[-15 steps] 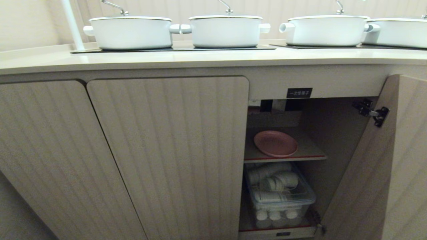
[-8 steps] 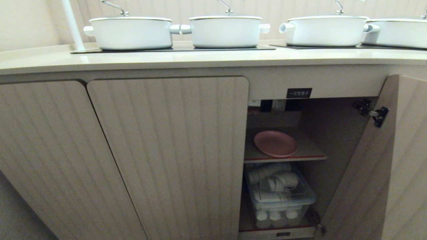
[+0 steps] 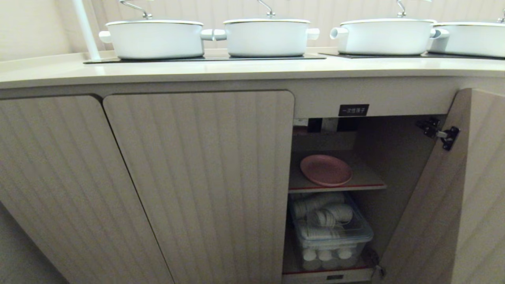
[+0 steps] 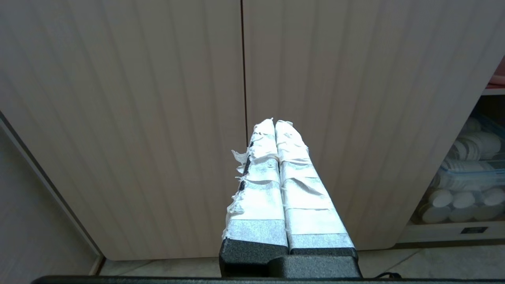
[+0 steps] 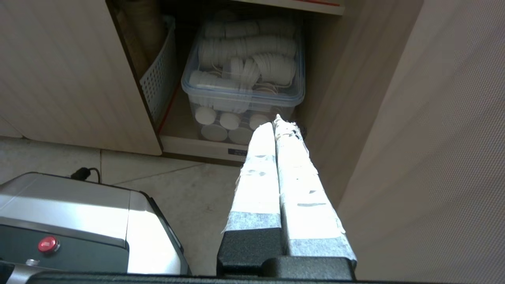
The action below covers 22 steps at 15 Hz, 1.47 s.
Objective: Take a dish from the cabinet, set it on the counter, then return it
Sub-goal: Close the cabinet door
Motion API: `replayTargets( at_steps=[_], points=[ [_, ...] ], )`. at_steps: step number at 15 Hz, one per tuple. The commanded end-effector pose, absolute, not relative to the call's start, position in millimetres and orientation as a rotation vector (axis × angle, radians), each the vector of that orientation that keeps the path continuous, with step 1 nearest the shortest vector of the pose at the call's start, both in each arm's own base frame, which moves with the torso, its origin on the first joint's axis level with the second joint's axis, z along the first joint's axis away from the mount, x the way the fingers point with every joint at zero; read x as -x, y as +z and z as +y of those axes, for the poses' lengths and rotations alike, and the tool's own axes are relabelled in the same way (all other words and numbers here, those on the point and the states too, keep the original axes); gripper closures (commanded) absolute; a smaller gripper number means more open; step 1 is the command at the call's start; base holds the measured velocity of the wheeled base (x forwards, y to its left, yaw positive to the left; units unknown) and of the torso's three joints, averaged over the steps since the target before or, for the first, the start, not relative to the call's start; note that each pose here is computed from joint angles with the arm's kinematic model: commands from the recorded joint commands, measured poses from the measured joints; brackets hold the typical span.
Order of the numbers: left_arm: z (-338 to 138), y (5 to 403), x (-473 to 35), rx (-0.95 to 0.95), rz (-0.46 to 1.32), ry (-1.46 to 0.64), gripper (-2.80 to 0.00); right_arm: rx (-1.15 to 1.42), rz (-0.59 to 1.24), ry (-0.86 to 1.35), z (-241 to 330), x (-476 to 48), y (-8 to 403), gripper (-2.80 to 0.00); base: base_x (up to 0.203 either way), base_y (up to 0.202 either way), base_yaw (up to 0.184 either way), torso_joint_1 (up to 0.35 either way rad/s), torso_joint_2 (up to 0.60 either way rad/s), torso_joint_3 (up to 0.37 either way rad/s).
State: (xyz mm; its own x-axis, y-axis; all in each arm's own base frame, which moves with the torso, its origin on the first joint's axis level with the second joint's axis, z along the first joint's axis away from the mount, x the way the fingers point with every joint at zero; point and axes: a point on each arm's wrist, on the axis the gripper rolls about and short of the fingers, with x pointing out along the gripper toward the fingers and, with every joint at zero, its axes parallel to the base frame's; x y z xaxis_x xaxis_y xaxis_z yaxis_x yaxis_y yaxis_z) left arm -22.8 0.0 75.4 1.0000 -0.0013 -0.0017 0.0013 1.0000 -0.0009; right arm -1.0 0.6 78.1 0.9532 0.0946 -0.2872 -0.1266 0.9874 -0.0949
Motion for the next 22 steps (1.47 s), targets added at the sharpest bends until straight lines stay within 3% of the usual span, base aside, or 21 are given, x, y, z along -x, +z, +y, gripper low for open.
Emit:
replayTargets(
  at_steps=[1,9,16,22],
  points=[
    [0,75,23,0.000,0.002,-0.002,0.00,0.114,0.284,0.122,1,1,78,0.00,0.000,0.000,0.000,0.000,0.00,0.000],
    [0,75,23,0.002,0.002,-0.001,0.00,0.106,0.283,0.110,1,1,78,0.00,0.000,0.000,0.000,0.000,0.00,0.000],
    [0,75,23,0.000,0.002,-0.001,0.00,0.083,0.025,0.018,1,21,75,0.00,0.000,0.000,0.000,0.000,0.00,0.000],
    [0,75,23,0.001,0.002,-0.001,0.00,0.038,0.004,0.012,0,23,75,0.00,0.000,0.000,0.000,0.000,0.00,0.000]
  ],
)
